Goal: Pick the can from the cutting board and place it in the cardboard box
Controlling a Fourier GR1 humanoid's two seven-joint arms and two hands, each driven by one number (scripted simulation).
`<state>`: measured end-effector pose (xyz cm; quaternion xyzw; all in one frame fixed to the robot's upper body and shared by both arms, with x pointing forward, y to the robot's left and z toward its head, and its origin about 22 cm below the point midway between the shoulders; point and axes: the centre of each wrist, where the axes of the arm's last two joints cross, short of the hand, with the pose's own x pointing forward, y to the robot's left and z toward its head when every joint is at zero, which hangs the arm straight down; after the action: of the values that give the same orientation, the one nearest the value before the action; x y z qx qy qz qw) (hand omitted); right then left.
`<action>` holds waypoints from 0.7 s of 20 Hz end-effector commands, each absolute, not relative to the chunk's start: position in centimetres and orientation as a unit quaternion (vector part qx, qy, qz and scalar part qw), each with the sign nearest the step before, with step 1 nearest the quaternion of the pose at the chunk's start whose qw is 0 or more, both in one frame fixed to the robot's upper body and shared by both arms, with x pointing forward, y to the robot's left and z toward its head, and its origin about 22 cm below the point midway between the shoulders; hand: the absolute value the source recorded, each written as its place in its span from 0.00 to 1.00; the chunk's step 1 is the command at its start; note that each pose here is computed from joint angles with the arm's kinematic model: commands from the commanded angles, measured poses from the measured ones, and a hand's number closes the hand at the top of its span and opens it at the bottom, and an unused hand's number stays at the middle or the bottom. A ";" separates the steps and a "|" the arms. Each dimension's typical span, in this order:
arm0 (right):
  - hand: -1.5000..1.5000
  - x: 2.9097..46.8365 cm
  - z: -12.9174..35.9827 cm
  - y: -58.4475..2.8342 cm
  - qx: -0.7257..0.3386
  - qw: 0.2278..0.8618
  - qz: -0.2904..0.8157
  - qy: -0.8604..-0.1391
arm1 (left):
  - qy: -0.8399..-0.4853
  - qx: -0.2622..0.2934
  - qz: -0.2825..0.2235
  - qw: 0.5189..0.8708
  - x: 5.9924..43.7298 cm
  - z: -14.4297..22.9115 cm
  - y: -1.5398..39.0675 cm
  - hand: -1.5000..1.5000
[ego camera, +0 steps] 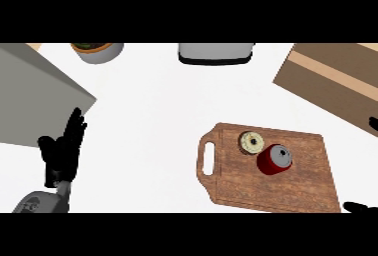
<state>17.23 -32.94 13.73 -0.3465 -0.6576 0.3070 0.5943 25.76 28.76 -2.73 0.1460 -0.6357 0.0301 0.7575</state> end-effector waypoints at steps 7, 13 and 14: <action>0.00 18.0 17.8 -28.6 -0.341 0.647 0.400 -0.552 | -0.639 0.134 0.021 0.757 26.0 -2.6 27.7 0.50; 0.00 18.8 17.0 -25.9 -0.360 0.660 0.439 -0.491 | -0.636 0.144 0.034 0.757 26.1 -3.5 26.2 0.50; 0.00 19.2 16.7 -25.1 -0.363 0.669 0.445 -0.472 | -0.638 0.139 0.022 0.757 27.6 -1.2 28.0 0.50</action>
<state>18.55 -26.84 16.91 -0.3492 -0.5151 0.4228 0.6587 26.77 27.60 -2.33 0.1392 -0.6369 0.0242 0.7579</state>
